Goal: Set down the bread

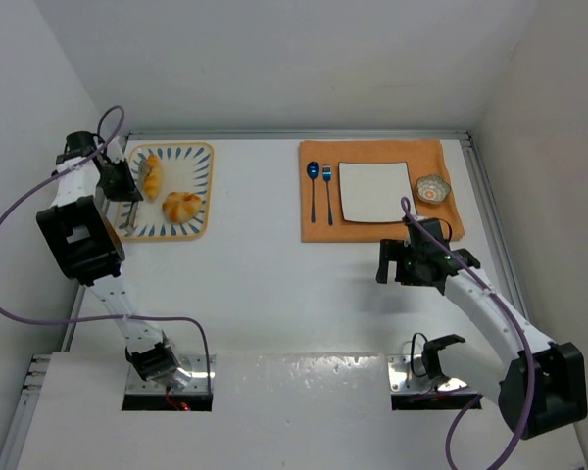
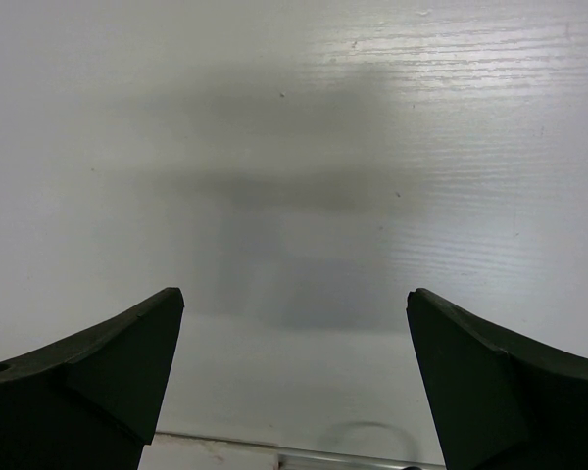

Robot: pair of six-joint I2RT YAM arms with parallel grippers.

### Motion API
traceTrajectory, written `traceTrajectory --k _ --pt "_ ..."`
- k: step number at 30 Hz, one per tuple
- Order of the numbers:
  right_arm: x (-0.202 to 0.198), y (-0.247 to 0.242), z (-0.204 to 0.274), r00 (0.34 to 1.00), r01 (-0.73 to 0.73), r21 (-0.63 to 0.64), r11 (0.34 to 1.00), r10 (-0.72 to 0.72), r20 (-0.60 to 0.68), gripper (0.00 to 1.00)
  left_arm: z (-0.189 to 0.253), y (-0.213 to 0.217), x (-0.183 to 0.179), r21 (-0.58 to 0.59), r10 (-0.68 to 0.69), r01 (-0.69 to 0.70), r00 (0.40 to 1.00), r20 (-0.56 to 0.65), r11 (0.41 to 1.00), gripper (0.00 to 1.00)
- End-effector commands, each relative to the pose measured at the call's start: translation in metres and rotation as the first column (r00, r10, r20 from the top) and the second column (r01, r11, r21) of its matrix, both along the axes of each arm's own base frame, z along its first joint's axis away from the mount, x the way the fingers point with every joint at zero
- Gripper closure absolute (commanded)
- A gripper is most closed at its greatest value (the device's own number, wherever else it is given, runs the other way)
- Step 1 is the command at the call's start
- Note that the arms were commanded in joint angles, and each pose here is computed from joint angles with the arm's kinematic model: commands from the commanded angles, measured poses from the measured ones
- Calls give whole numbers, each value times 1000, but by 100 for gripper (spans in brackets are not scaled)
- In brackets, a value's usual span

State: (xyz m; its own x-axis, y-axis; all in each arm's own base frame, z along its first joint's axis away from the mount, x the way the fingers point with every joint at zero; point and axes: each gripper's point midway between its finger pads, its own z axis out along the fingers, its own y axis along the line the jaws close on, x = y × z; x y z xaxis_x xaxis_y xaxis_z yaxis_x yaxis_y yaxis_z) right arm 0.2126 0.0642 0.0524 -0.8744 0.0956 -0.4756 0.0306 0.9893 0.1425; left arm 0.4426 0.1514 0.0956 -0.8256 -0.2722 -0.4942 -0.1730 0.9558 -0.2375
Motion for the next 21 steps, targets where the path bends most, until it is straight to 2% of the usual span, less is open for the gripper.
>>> traceTrajectory --k 1,5,8,9,11,12,15,16,18,19,21 --pt "16 3 15 998 15 16 1000 -16 55 3 79 -1 19 61 -49 38 980 193 997 100" --pt "17 0 15 997 44 8 999 -44 59 3 122 -34 31 121 -159 130 948 277 984 100" --pt "15 -11 14 995 85 -12 996 -84 45 3 147 -80 44 149 -267 230 906 327 962 100" --pt "12 -14 13 995 97 -18 995 -96 31 3 164 -111 51 160 -331 292 873 358 943 100" --pt "12 -26 12 988 151 -18 988 -151 20 2 167 -149 59 157 -399 367 840 367 917 100" --pt "11 -32 10 983 182 -18 983 -181 10 2 176 -189 63 170 -466 436 796 387 884 100" --pt "10 -44 9 972 237 -6 972 -237 5 2 165 -249 73 206 -558 520 746 364 829 100" --pt "9 -46 8 973 233 -13 973 -232 4 2 161 -293 69 239 -636 591 686 353 770 100" --pt "9 -51 8 978 210 -33 977 -210 6 2 151 -337 74 271 -696 643 633 339 716 100" --pt "8 -52 10 979 203 -37 978 -204 0 2 147 -374 67 279 -737 686 586 336 672 100" --pt "6 -54 8 984 174 -60 983 -175 -14 2 154 -411 76 306 -753 697 532 386 649 100"
